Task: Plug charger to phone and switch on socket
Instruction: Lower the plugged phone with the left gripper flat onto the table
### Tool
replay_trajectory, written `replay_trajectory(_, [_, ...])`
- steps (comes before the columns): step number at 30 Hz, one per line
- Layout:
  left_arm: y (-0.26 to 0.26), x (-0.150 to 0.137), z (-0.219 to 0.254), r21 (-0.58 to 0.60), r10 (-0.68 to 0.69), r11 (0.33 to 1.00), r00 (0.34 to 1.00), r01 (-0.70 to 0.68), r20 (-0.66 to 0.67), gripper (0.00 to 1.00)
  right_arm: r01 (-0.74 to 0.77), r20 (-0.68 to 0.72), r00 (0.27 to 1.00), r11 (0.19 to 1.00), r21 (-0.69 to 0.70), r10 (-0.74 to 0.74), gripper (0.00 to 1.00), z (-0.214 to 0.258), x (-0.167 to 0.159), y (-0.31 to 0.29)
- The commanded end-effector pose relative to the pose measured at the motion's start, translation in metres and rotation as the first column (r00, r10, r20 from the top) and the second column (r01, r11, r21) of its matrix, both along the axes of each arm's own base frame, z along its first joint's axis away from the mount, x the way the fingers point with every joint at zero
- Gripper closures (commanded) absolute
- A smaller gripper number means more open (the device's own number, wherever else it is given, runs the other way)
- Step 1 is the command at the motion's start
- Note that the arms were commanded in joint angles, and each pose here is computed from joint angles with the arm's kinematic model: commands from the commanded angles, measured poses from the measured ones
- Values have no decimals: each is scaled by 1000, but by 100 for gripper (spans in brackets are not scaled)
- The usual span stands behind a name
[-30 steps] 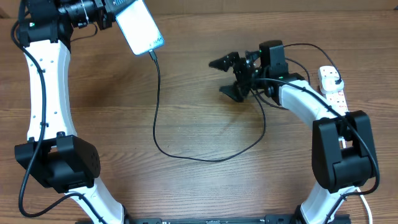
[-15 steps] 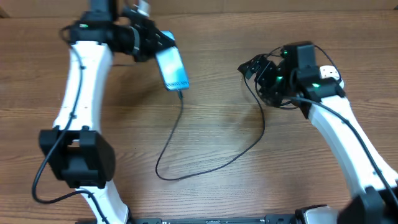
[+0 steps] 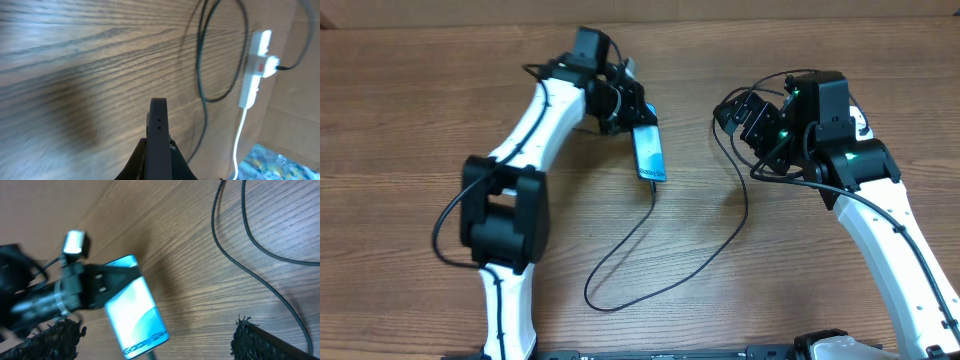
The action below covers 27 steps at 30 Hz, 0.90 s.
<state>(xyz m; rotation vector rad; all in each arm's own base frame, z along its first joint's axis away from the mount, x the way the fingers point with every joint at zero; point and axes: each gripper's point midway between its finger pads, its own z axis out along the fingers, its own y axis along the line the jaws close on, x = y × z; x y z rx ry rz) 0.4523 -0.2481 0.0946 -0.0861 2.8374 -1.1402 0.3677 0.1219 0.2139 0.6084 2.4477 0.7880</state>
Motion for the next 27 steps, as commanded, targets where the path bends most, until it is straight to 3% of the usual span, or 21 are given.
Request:
replay_trajectory(1, [-16,-4,-22,-11,-5,1000,999,4,-46,96,0,26,1000,1000,-22,1,0,7,0,-5])
replay_trajectory(11, [-15,-1,-63,60,35,998,995,-29,-89,96,-18,-1,1000,999,-42,18,0,1,-7,-6])
replay_trajectory(27, [4,14,-77,215,95,972,995,-91,-8,96,-20,-11,1000,999,-46,20,0,-1,-9,-7])
